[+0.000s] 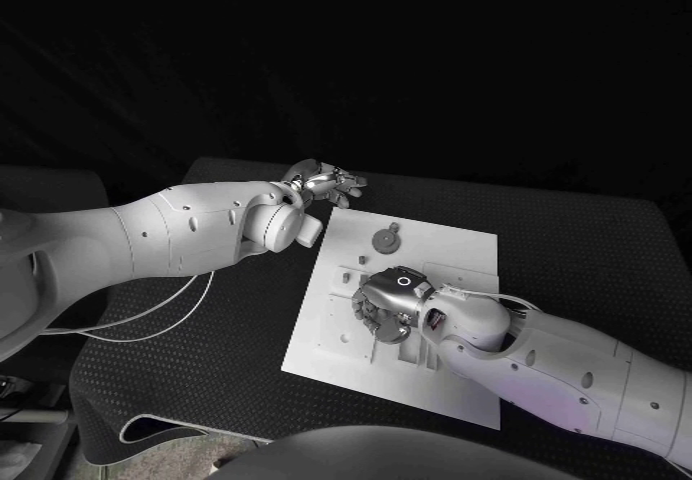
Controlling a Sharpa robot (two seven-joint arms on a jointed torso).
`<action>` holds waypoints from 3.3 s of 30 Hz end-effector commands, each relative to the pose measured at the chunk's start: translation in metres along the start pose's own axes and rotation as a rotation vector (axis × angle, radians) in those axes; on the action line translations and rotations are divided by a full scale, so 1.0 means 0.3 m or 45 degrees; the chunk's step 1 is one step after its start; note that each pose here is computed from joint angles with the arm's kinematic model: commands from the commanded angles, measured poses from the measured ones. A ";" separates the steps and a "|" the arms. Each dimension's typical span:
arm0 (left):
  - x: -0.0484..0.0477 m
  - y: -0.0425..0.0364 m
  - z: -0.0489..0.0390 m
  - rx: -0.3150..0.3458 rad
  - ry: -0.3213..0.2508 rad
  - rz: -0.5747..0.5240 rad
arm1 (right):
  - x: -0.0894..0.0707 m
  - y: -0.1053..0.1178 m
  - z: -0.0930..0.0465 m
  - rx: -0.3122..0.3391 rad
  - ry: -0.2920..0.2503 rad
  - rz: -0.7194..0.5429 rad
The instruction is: Assemble the parts on the task board
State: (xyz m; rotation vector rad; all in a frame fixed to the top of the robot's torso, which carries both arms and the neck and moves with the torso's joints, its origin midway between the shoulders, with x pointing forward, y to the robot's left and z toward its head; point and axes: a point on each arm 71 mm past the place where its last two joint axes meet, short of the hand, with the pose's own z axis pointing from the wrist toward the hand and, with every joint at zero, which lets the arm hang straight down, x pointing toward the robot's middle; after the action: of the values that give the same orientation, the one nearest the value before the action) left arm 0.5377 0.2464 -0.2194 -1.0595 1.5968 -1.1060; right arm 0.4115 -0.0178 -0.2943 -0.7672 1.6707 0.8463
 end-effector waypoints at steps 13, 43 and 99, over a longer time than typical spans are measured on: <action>0.002 -0.007 -0.001 0.006 0.017 -0.006 | 0.041 -0.039 -0.009 0.066 0.120 0.035; -0.025 0.000 -0.002 0.000 -0.003 -0.002 | -0.095 -0.093 -0.100 0.091 -0.132 0.204; -0.034 0.004 -0.001 -0.004 0.004 -0.003 | -0.151 -0.309 -0.280 0.323 0.155 -0.040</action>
State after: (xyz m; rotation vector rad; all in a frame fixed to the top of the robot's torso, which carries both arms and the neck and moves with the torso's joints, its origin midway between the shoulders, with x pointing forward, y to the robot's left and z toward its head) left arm 0.5394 0.2586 -0.2196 -1.0685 1.5966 -1.0892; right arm 0.4553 -0.1360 -0.2490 -0.6486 1.8422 0.5882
